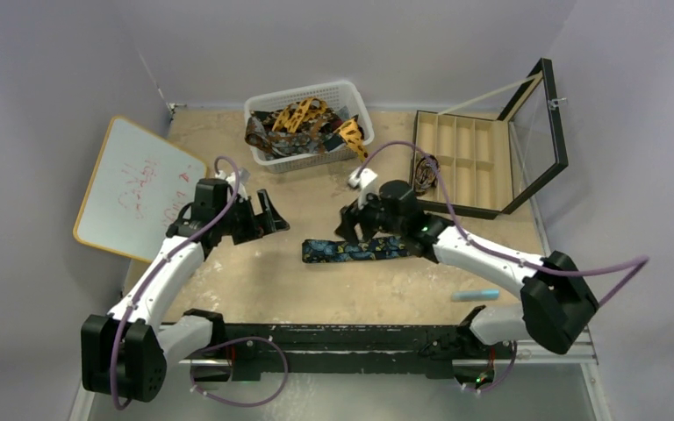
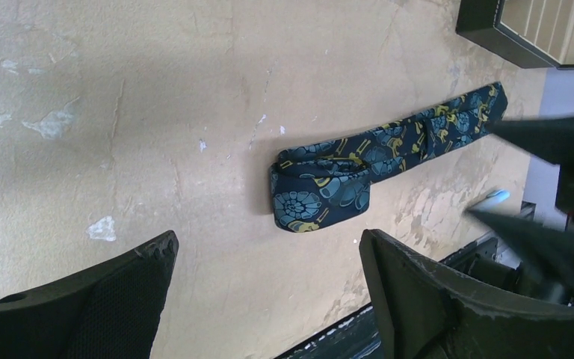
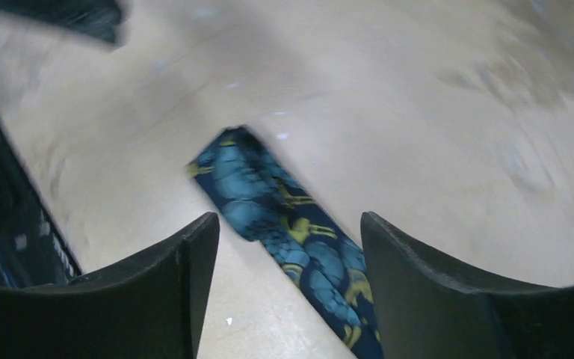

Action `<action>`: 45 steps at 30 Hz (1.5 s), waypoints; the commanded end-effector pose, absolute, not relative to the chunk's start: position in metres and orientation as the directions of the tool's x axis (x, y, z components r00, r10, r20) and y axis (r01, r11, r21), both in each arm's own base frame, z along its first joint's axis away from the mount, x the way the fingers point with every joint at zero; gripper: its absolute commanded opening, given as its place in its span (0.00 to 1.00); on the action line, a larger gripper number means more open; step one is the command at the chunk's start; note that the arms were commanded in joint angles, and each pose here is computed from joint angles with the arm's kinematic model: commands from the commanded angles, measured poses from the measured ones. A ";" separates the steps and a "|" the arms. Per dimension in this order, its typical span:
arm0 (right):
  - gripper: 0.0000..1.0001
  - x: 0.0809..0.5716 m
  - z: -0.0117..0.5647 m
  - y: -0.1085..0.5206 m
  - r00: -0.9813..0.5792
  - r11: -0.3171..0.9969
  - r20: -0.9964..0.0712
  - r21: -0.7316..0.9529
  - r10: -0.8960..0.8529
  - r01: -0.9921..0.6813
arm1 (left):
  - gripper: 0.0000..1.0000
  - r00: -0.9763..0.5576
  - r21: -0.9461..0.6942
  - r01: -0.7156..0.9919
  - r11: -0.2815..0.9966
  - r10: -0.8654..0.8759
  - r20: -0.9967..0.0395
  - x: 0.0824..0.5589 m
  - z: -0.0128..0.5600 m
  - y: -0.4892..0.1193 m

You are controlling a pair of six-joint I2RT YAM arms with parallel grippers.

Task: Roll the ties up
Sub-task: Roll the tie at the center of the board.

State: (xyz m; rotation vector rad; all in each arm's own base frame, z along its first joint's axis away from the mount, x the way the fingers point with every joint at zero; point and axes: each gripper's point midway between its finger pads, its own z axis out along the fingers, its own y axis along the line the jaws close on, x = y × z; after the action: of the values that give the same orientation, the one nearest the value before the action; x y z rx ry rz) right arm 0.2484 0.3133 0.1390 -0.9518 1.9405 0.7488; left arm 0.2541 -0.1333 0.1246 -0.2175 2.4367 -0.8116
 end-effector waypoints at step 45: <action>0.26 0.272 0.037 0.249 -0.812 0.910 -0.516 0.138 -0.271 -0.391 | 0.89 -0.866 -0.679 0.070 0.730 -0.294 -0.405 0.257 0.114 -0.153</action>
State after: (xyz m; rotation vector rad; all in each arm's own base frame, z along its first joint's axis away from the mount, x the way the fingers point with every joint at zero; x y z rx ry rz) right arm 0.2729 0.2498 0.0195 -0.4502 2.6138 0.3935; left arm 0.2531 -0.1522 0.1075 -0.1778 2.4645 -0.9671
